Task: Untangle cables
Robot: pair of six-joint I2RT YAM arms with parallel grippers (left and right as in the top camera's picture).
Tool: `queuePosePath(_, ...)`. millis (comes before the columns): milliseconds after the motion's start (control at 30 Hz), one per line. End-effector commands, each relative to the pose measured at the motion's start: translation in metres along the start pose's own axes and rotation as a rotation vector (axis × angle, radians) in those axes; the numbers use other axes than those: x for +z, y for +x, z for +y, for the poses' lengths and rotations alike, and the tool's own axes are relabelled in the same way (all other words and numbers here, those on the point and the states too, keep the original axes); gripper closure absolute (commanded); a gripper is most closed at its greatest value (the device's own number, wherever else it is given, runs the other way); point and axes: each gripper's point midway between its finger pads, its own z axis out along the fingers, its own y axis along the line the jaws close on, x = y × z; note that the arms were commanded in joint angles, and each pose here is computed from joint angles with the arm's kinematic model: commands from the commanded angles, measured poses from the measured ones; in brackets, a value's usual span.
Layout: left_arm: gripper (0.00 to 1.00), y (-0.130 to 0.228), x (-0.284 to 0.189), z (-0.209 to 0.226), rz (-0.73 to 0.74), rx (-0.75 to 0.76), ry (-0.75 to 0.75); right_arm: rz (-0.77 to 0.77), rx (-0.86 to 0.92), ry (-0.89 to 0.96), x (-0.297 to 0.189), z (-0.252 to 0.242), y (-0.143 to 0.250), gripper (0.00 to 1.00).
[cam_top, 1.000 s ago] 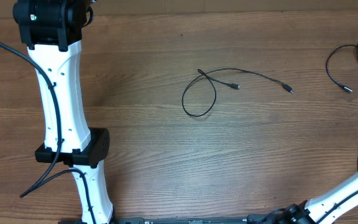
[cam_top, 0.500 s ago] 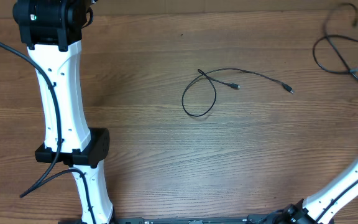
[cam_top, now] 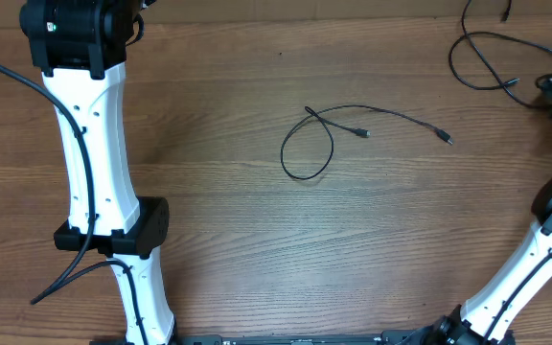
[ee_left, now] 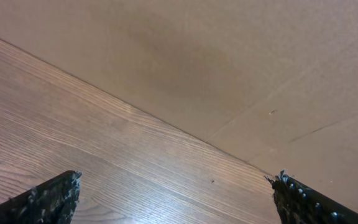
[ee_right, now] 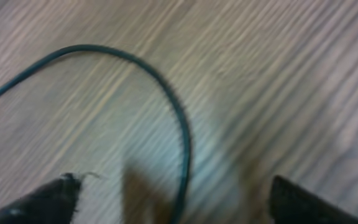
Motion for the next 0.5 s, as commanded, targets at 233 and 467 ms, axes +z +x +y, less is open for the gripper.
queuePosePath(233,0.01,0.002,0.002,-0.001,-0.001,-0.007,-0.009,-0.098,0.021,0.021,-0.052,-0.005,-0.052,0.00)
queuePosePath(467,0.00,-0.001,0.002,0.003,-0.015,-0.005,-0.028,-0.018,-0.170,-0.321,-0.132,0.080,-0.046,0.00)
